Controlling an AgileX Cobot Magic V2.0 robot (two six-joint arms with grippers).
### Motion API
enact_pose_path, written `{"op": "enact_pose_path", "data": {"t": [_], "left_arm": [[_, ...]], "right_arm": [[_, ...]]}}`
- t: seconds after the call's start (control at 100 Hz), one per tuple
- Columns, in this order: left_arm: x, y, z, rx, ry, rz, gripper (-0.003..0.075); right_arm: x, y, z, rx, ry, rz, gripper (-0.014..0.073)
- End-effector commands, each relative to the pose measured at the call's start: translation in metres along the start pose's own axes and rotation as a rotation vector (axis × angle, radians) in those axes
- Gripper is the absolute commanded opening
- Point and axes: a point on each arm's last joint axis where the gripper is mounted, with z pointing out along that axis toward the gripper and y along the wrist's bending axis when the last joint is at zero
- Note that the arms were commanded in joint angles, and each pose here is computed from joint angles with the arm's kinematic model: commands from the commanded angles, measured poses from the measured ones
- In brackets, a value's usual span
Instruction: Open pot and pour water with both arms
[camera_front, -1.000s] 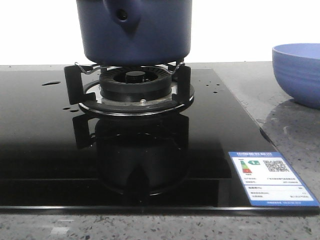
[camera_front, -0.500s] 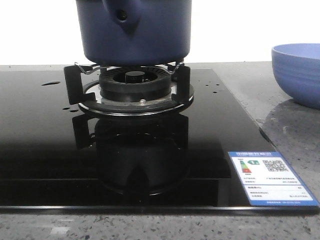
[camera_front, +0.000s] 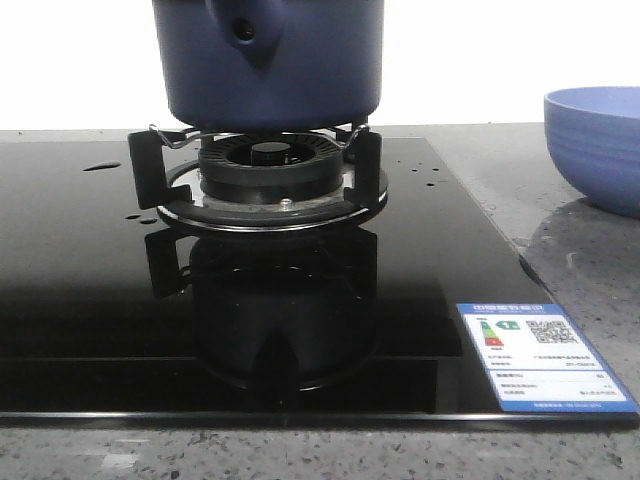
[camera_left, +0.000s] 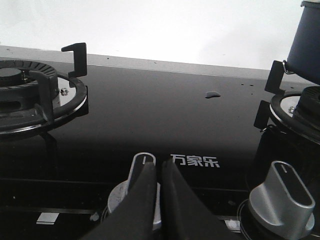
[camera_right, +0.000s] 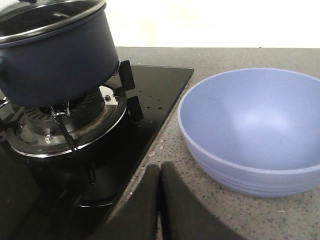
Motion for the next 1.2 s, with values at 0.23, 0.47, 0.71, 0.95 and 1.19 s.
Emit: {"op": "enact_pose_path", "data": {"t": [0.23, 0.47, 0.71, 0.95, 1.19], "left_arm": [[0.003, 0.001, 0.000, -0.005, -0.064, -0.020, -0.0019], [0.003, 0.001, 0.000, -0.005, -0.064, -0.020, -0.0019], [0.003, 0.001, 0.000, -0.005, -0.064, -0.020, -0.0019], [0.003, 0.001, 0.000, -0.005, -0.064, -0.020, -0.0019], [0.003, 0.001, 0.000, -0.005, -0.064, -0.020, -0.0019]], "right_arm": [[-0.010, 0.000, -0.001, 0.001, -0.044, 0.018, -0.0046], [-0.024, -0.003, -0.004, 0.052, -0.068, -0.029, -0.0046], [-0.053, -0.020, -0.020, 0.318, -0.015, 0.005, -0.0046], [-0.067, -0.032, -0.026, 0.479, -0.183, -0.027, -0.0046], [-0.029, -0.013, -0.018, 0.277, -0.285, -0.119, -0.0046]]}}
